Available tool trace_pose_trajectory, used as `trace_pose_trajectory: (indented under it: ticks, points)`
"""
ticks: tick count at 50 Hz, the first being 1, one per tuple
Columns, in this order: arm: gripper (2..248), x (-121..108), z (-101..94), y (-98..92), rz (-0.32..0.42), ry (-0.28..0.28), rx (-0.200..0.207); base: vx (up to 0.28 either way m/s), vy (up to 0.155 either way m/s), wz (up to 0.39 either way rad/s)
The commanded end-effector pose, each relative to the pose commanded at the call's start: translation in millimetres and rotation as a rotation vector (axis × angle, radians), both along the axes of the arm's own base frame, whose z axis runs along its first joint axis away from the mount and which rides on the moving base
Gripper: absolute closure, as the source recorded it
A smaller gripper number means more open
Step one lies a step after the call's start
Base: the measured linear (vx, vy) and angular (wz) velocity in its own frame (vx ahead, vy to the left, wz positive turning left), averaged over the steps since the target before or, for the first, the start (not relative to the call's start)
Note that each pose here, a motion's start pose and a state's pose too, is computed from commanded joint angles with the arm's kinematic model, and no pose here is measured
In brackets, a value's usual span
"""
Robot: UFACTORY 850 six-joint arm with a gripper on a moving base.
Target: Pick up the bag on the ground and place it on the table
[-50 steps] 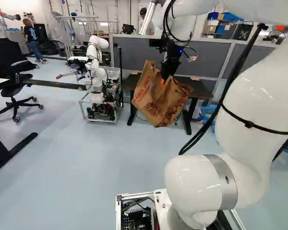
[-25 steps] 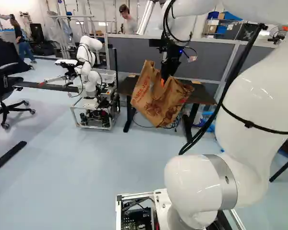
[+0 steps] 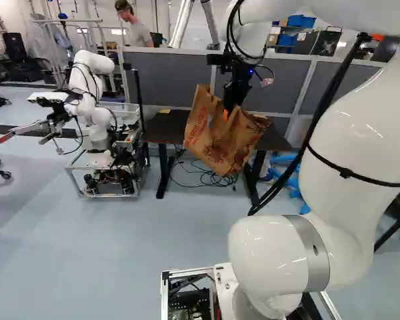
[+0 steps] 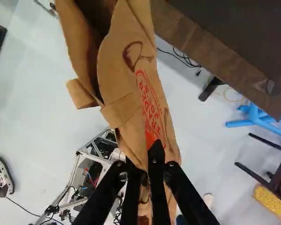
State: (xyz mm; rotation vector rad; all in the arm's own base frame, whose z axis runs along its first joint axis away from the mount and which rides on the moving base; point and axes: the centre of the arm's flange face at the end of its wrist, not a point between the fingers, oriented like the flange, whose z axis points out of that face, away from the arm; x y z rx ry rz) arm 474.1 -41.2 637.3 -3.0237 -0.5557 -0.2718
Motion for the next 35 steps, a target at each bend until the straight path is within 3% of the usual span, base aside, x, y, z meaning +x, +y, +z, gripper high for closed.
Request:
trace_pose_trajectory:
  ticks: [35]
  points:
    - [223, 0.0, 0.0, 0.0, 0.000, 0.000, 0.000, 0.270, -0.045, -0.252]
